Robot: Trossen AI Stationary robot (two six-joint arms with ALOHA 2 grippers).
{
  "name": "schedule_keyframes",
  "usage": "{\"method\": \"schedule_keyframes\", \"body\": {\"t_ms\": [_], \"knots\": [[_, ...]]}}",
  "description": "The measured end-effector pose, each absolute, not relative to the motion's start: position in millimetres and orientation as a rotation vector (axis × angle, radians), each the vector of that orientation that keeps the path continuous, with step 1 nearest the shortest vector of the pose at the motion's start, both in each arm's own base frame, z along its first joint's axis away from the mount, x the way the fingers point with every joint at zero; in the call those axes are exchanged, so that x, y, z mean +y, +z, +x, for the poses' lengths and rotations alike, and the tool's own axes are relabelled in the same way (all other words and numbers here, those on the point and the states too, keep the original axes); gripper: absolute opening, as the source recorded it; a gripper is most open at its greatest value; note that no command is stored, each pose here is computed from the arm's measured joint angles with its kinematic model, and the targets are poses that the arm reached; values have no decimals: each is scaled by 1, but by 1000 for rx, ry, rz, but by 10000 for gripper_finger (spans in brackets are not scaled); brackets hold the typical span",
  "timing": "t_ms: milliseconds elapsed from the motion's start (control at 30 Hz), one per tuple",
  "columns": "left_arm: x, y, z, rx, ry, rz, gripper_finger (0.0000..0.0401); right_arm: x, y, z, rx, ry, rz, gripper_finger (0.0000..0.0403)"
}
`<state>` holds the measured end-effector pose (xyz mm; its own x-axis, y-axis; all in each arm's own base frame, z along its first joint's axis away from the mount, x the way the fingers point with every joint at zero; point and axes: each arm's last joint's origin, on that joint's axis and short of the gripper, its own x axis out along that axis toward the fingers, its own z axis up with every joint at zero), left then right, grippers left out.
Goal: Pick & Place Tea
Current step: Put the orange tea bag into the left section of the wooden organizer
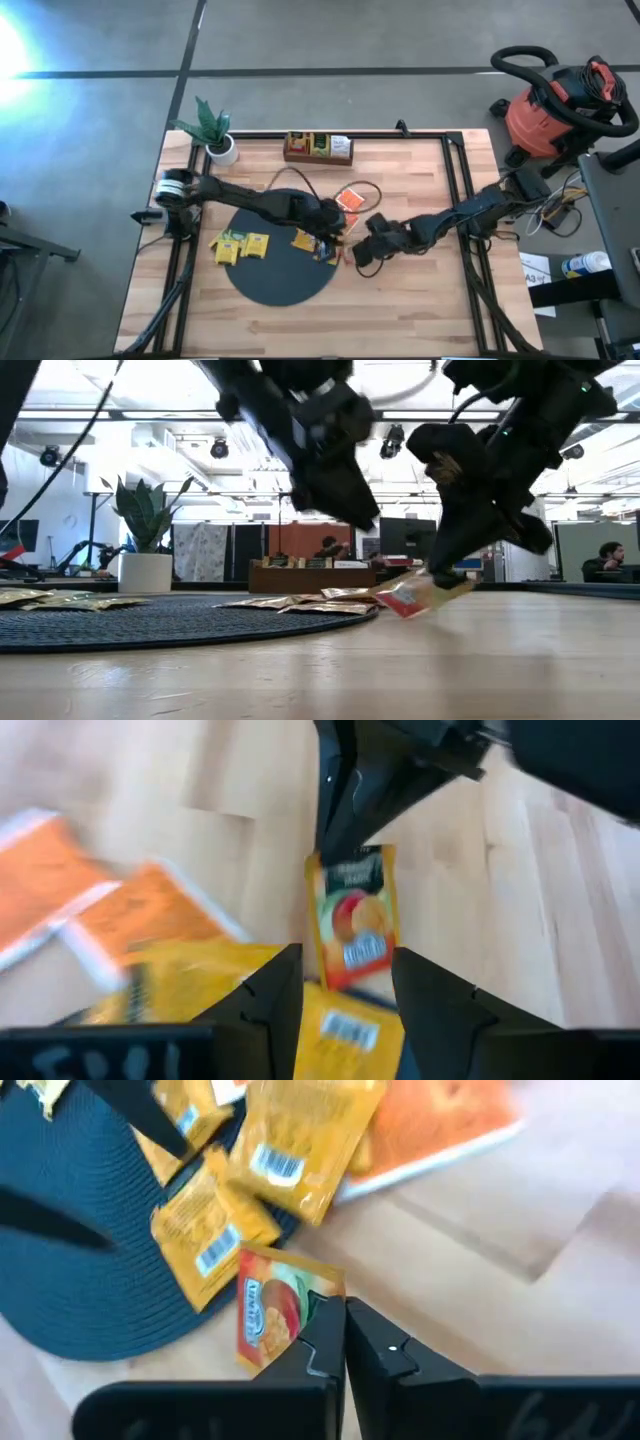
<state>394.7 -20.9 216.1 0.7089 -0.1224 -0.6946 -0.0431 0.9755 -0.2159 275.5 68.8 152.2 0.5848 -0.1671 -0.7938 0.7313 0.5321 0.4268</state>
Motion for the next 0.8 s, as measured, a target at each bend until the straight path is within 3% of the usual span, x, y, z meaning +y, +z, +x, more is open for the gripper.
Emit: {"method": "schedule_keyframes", "body": {"t_ms": [200,400,567,800], "knots": [[-8,261,344,768,169,-197,149,36,186,272,705,-547,703,8],[0,292,276,601,411,-277,149,-14,226,280,655,-513,552,8],[8,281,229,522,551,-379,149,-50,251,300,683,-484,442,8],[11,260,188,461,591,-514,149,-75,262,349,812,-336,381,8]]}}
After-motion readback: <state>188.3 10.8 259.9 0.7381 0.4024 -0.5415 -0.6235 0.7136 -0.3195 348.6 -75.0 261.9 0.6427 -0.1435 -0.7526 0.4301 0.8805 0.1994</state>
